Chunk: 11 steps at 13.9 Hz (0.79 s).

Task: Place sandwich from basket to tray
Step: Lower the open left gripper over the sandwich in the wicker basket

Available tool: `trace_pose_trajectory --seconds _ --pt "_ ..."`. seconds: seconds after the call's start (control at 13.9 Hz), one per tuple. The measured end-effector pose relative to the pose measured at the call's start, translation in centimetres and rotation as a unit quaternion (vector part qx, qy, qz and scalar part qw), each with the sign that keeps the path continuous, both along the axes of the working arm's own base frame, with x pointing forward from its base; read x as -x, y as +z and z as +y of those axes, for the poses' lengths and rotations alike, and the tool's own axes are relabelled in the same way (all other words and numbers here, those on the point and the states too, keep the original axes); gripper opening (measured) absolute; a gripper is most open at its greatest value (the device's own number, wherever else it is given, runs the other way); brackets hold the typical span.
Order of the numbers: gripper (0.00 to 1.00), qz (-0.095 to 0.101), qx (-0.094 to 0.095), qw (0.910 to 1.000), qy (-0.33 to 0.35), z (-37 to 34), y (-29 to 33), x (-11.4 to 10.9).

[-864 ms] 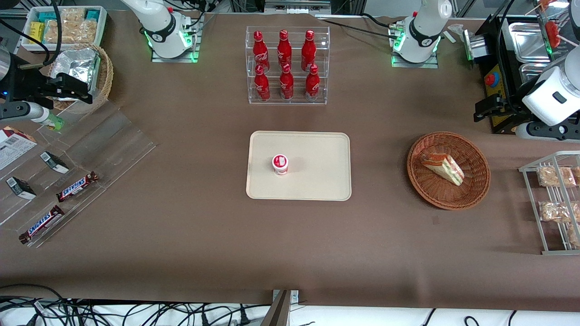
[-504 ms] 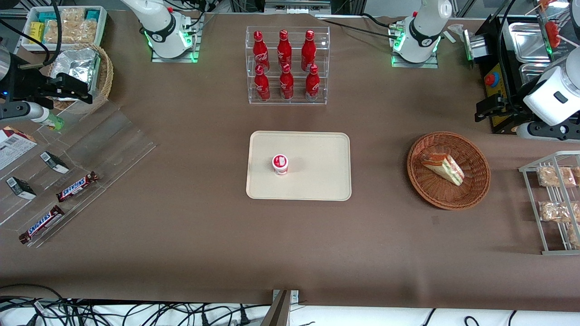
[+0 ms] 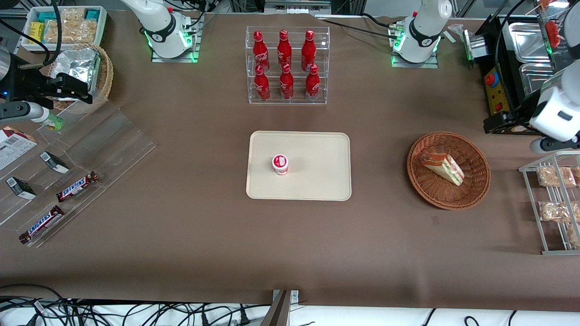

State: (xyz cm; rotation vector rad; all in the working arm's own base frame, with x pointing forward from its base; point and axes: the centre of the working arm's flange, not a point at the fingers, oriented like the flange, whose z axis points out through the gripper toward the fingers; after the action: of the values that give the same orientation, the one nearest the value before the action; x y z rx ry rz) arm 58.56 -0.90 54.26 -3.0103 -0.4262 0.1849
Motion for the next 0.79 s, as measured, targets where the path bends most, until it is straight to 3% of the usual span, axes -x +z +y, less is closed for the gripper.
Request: trace_pose_trajectory --seconds 0.29,0.5,0.65,0.79 --pt "1.0 -0.017 -0.015 0.9926 0.119 0.0 -6.2 -0.4" --pt "1.0 -0.039 -0.035 0.976 0.211 0.0 -10.3 -0.1" --pt "1.0 -0.053 -0.047 0.9678 0.242 -0.1 -12.8 0.3" --pt "1.0 -0.058 -0.045 0.9646 0.253 -0.1 -15.2 1.0"
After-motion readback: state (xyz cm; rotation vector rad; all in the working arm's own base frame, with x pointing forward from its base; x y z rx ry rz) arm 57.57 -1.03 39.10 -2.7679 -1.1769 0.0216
